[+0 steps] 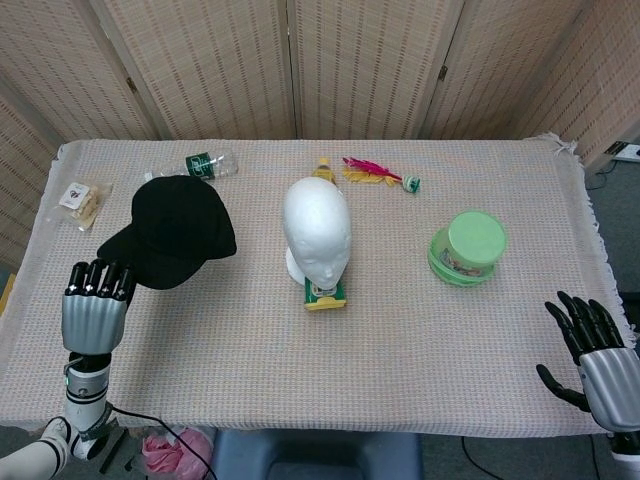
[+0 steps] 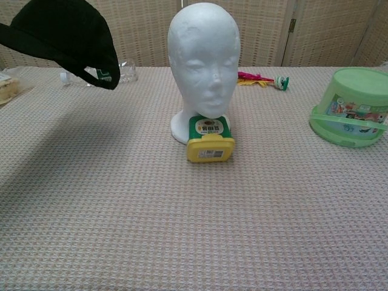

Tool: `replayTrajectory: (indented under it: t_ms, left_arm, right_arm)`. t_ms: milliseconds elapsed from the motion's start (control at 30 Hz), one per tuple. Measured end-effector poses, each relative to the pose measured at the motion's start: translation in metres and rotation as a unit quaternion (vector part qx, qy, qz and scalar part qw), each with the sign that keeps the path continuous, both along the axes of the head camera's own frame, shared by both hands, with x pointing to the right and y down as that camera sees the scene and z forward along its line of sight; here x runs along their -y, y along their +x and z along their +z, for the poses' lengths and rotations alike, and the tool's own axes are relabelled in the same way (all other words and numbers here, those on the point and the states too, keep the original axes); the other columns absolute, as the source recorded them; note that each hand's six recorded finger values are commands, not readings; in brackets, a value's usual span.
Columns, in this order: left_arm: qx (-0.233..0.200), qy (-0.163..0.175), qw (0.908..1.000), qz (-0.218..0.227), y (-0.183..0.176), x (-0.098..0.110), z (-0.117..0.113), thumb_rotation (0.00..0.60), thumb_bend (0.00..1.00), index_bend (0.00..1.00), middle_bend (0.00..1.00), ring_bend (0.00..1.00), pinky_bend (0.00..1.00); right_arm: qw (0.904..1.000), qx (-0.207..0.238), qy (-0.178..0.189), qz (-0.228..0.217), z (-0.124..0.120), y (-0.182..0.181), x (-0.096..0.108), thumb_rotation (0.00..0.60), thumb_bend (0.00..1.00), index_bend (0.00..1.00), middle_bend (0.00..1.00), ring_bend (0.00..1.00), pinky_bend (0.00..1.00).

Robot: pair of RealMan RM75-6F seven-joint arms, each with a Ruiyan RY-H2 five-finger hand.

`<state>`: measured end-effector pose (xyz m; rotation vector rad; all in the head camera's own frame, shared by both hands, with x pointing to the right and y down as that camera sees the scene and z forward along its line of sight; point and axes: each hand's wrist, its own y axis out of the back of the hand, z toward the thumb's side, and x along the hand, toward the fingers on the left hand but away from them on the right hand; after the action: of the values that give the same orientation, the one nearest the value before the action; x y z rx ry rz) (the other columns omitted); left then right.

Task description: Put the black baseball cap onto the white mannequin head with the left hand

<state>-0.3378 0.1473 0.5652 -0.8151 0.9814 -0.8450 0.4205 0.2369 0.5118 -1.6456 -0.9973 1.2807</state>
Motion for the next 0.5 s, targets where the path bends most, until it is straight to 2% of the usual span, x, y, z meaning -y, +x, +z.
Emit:
replayTrajectory:
  t_ms: [500]
  left_arm:
    - [-0.029,0.044,0.9984,-0.021,0.011,0.021,-0.045,0.600,0.37,0.64,0.72,0.57,0.61]
  right_arm:
    - [1.0000,0.003,0.001,-0.003,-0.002,-0.001,-0.004,0.600,0.21,0.00,0.00,0.00,0.00]
